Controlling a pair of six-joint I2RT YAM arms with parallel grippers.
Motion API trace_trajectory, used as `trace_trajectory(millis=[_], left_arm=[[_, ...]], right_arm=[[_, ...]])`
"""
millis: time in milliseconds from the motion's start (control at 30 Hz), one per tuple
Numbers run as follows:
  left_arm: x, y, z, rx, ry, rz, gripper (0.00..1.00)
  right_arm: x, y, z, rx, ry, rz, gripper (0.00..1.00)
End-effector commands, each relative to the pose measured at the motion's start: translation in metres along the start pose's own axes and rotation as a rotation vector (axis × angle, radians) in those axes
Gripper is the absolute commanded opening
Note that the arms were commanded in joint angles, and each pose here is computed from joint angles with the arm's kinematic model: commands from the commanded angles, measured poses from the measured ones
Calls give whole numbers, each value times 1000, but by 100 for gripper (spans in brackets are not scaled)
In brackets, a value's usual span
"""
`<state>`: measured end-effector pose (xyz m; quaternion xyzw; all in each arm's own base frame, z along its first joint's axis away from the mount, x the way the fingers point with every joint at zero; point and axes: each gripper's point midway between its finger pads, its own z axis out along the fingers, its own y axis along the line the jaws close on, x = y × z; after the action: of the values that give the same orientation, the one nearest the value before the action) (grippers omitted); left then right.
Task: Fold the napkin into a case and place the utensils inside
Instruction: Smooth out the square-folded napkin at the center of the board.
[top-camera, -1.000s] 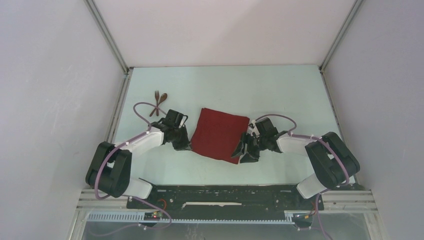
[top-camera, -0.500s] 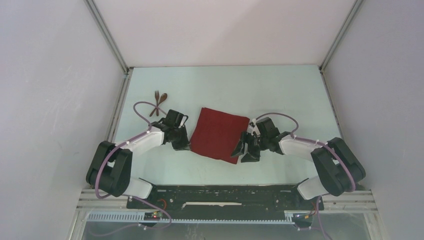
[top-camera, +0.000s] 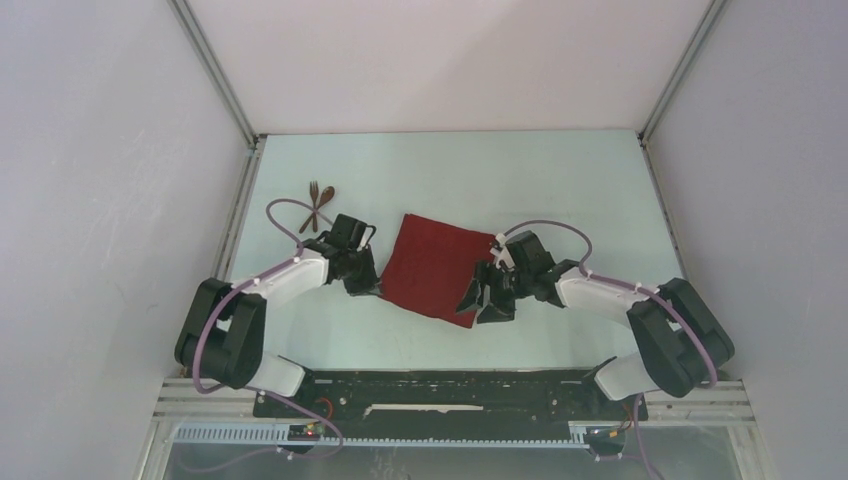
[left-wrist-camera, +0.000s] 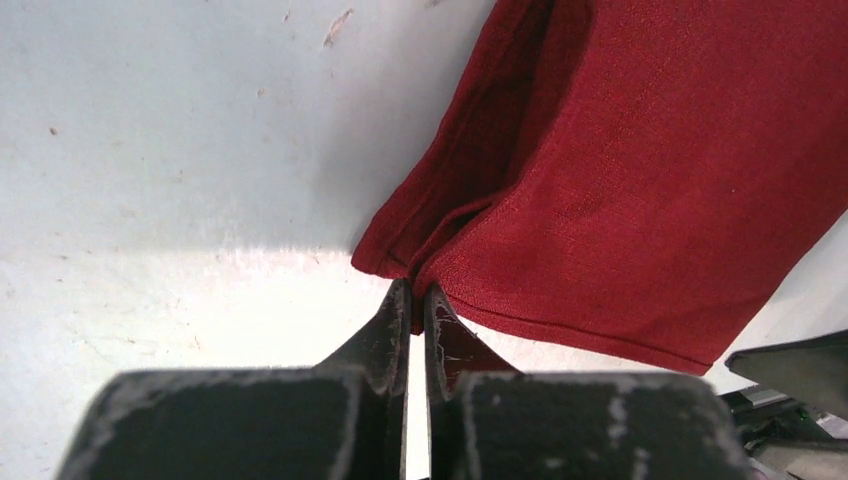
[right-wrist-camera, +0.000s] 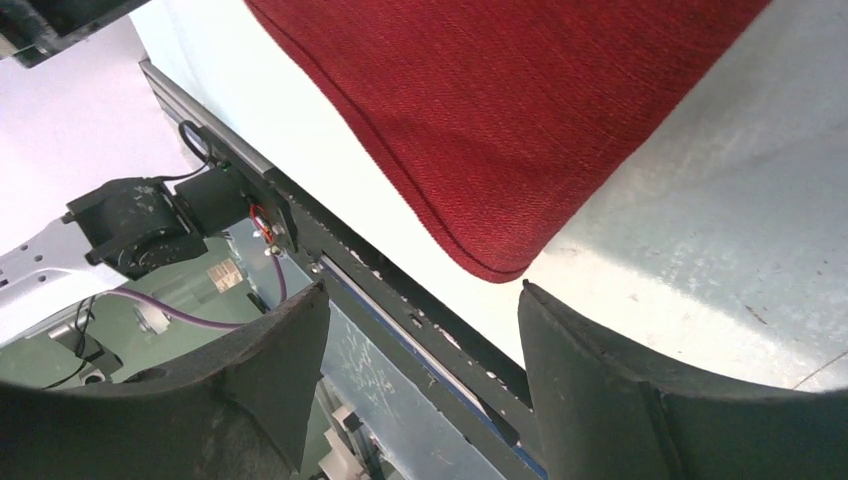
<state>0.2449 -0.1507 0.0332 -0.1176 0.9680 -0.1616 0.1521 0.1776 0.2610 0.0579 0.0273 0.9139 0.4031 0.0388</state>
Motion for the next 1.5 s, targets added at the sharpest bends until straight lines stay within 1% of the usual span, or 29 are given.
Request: trace_trajectory(millis=[0, 167, 267, 400, 600, 767, 933, 1033, 1100, 1133, 1200, 1267, 1333, 1367, 1433, 1467], left_arm=[[-17, -5, 3, 15, -36, 15, 4], [-16, -2, 4, 6, -39, 14, 4], [-14, 4, 6, -14, -37, 15, 4], [-11, 9, 11, -26, -23, 5, 4], [-7, 20, 16, -52, -18, -3, 3], [-5, 23, 21, -51, -7, -17, 3], [-4, 22, 24, -44, 3, -19, 3], [-2, 23, 25, -47, 8, -20, 2], [-1, 23, 24, -47, 10, -19, 3], [-2, 23, 22, -49, 8, -16, 4], [-6, 20, 14, -47, -7, -10, 11], [-13, 17, 2, -47, -32, -3, 24], [-19, 10, -13, -28, -51, 12, 41], [-22, 6, -22, -20, -64, 19, 46], [-28, -2, -39, 1, -89, 28, 52], [-30, -6, -45, 16, -97, 29, 53]], right_arm=[[-12, 29, -11, -49, -44, -75, 77], [-16, 44, -18, -85, -53, -91, 77], [-23, 60, -17, -154, -57, -101, 79], [-33, 78, -5, -235, -31, -107, 81], [-38, 79, 16, -289, 22, -86, 82], [-25, 49, 32, -233, 63, -48, 82], [-16, 7, 39, -138, 56, -1, 81], [-10, 6, 34, -134, 59, -2, 82], [-10, 19, 25, -163, 54, -14, 81], [-12, 27, 19, -177, 40, -29, 82], [-20, 44, 6, -199, 3, -58, 83], [-26, 56, 0, -225, -13, -77, 83], [-29, 58, 3, -239, -4, -75, 83], [-31, 57, 5, -241, 1, -74, 82], [-38, 57, 6, -249, -2, -69, 82], [-43, 58, 5, -262, -14, -68, 83]])
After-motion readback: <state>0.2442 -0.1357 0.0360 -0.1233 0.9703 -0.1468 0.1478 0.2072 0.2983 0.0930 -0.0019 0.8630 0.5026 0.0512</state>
